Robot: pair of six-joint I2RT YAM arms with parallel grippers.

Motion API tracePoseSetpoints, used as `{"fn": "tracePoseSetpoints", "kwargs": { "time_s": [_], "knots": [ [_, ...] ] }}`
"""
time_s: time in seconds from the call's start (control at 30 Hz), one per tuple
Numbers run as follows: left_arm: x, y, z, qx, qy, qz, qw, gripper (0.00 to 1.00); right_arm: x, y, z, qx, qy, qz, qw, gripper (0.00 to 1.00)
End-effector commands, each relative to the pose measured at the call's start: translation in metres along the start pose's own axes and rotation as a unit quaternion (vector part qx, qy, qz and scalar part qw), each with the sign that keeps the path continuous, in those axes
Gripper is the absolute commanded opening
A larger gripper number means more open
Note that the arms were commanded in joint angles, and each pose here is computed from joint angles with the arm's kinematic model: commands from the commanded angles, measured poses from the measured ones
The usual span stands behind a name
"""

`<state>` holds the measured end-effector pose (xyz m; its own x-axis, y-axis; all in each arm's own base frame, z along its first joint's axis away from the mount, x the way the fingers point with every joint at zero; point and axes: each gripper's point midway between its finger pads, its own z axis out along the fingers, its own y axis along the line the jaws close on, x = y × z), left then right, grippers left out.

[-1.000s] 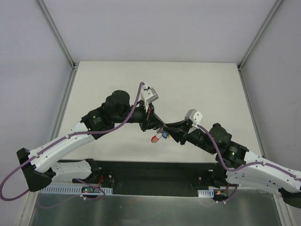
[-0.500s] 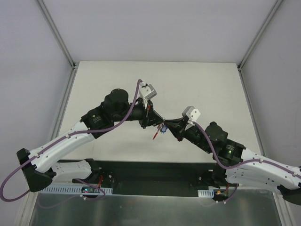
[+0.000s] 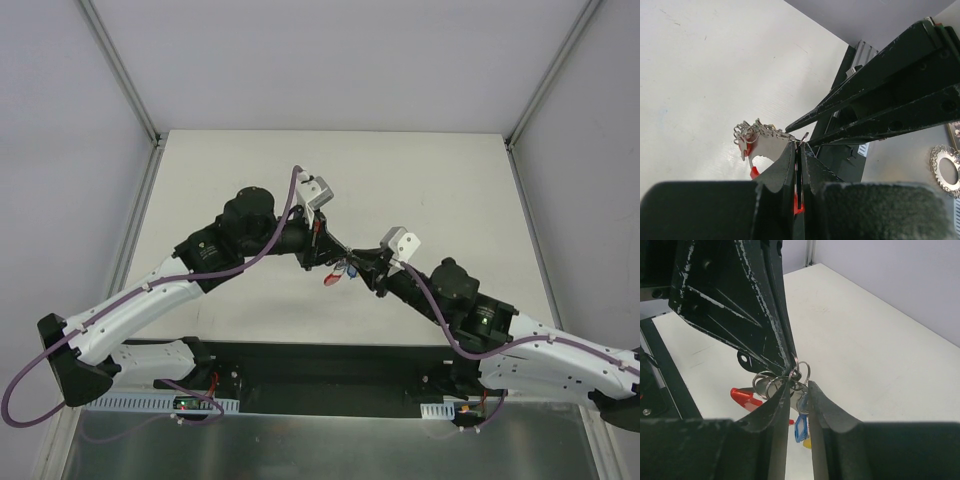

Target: Remove the keys from the keyring

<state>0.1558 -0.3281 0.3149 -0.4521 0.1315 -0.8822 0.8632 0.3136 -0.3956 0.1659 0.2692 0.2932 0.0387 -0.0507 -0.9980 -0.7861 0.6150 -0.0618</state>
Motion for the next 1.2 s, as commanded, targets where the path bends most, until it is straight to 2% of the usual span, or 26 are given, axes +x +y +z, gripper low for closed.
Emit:
{"fn": "tracePoseSetpoints", "kwargs": {
  "time_s": [0.0,0.1,0.2,0.3,0.47,0.6,0.73,1.0,1.07,1.1,1.13,1.17],
  "knots": [
    [-0.007,-0.039,0.000,0.087,-0.001,-0.012,0.996,0.00,-0.046,-0.019,0.007,0.051,-0.058,-0.018,0.997,0.24],
    [-0.007,-0.039,-0.001,0.088,-0.002,-0.012,0.996,0.00,-0.049,-0.020,0.009,0.054,-0.063,-0.030,0.996,0.22],
    [-0.006,-0.038,0.001,0.087,0.000,-0.013,0.996,0.00,-0.053,-0.023,0.010,0.062,-0.066,-0.037,0.995,0.16],
    [-0.005,-0.038,0.000,0.087,0.000,-0.011,0.996,0.00,-0.054,-0.025,0.010,0.066,-0.069,-0.044,0.994,0.01],
    [-0.006,-0.037,-0.005,0.080,-0.008,0.000,0.997,0.00,-0.055,-0.031,0.002,0.076,-0.077,-0.055,0.993,0.01],
    [-0.007,-0.040,-0.007,0.087,-0.006,0.003,0.996,0.00,-0.053,-0.014,0.003,0.022,-0.067,-0.088,0.994,0.01],
    [-0.007,-0.044,-0.006,0.099,-0.001,-0.001,0.995,0.00,-0.053,-0.006,0.006,-0.002,-0.058,-0.093,0.994,0.21],
    [-0.007,-0.047,-0.007,0.107,0.001,-0.007,0.994,0.00,-0.060,-0.006,0.015,0.007,-0.061,-0.088,0.994,0.24],
    [-0.008,-0.047,-0.007,0.107,0.000,-0.005,0.994,0.00,-0.058,-0.005,0.018,0.005,-0.057,-0.092,0.994,0.20],
    [-0.008,-0.047,-0.007,0.105,-0.001,-0.005,0.994,0.00,-0.056,-0.004,0.018,0.001,-0.055,-0.093,0.994,0.15],
    [-0.009,-0.047,-0.008,0.104,-0.003,-0.003,0.995,0.00,-0.055,-0.001,0.018,-0.007,-0.056,-0.094,0.994,0.03],
    [-0.011,-0.047,-0.009,0.102,-0.007,0.002,0.995,0.00,-0.055,0.000,0.017,-0.012,-0.057,-0.094,0.994,0.01]
  ]
}}
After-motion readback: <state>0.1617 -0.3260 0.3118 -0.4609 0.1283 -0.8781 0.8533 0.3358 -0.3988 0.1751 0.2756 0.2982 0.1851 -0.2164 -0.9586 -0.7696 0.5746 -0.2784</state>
